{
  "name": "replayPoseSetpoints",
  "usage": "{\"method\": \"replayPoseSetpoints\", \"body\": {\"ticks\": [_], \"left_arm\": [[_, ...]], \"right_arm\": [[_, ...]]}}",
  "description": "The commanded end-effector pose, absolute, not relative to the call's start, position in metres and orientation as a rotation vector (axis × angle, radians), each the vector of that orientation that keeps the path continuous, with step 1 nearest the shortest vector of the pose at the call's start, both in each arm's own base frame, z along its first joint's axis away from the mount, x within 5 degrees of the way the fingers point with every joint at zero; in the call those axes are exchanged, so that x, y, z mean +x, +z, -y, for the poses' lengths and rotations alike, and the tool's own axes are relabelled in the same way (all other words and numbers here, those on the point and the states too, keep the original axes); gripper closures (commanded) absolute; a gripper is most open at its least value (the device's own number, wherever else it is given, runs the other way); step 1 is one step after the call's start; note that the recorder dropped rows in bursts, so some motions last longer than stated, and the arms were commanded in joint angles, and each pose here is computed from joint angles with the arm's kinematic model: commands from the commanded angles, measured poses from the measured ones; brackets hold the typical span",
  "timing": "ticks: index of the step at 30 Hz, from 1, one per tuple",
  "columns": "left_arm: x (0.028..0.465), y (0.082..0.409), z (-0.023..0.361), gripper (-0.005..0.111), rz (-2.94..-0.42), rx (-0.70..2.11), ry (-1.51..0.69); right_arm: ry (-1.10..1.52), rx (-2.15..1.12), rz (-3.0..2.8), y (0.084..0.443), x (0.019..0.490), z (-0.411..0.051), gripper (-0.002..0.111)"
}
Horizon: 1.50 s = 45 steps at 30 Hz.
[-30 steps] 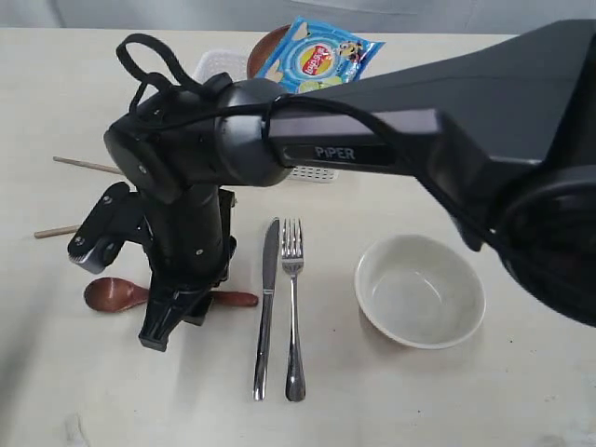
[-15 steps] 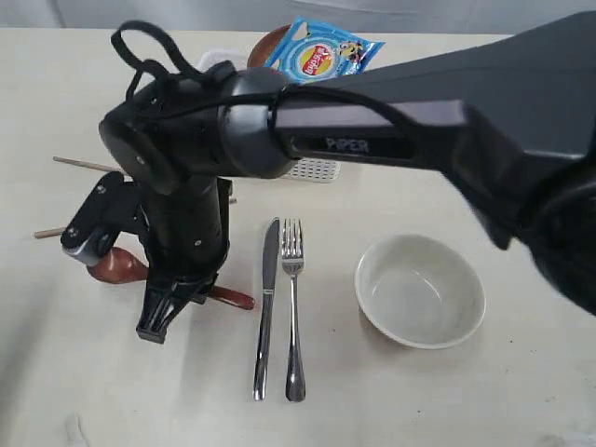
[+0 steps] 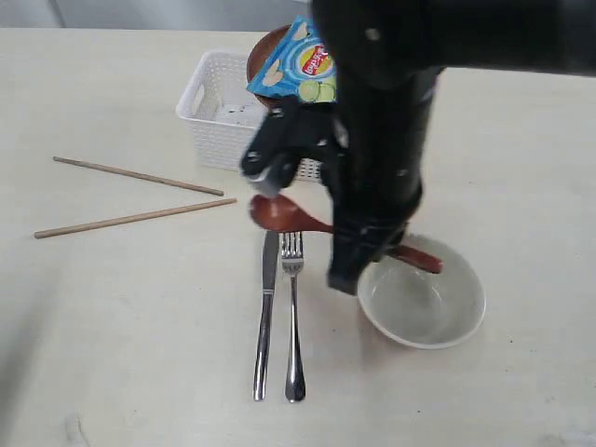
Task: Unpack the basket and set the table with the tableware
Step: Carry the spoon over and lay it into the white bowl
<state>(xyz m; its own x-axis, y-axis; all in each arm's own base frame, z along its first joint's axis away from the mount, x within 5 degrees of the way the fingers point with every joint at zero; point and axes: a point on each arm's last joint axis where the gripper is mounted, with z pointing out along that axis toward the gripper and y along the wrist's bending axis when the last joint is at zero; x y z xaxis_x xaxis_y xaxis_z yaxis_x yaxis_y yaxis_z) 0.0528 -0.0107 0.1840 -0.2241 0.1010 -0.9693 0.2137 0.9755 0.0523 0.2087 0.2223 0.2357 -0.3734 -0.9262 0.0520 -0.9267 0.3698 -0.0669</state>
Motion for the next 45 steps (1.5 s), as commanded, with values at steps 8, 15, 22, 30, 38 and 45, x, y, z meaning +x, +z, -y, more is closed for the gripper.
{"method": "replayPoseSetpoints", "body": {"ticks": [8, 15, 22, 30, 38, 45], "left_arm": [[0.053, 0.184, 0.011, 0.107, -1.791, 0.236, -0.112], [0.053, 0.184, 0.011, 0.107, -1.791, 0.236, -0.112], [0.053, 0.184, 0.011, 0.107, -1.791, 0.236, -0.112], [0.053, 0.184, 0.011, 0.107, -1.791, 0.236, -0.112], [0.053, 0.184, 0.011, 0.107, -1.791, 0.236, -0.112], [0.053, 0.184, 0.011, 0.107, -1.791, 0.236, -0.112]], "right_arm": [[0.5, 1.775, 2.244, 0.194, 0.181, -0.117, 0.109], [0.568, 1.776, 2.245, 0.196, 0.181, -0.112, 0.109], [0.476, 1.748, 2.352, 0.191, 0.181, -0.12, 0.109], [0.477, 1.731, 2.409, 0.191, 0.183, -0.122, 0.106], [0.507, 1.705, 2.427, 0.191, 0.184, -0.12, 0.061], [0.508, 1.618, 2.595, 0.229, 0.193, -0.13, 0.064]]}}
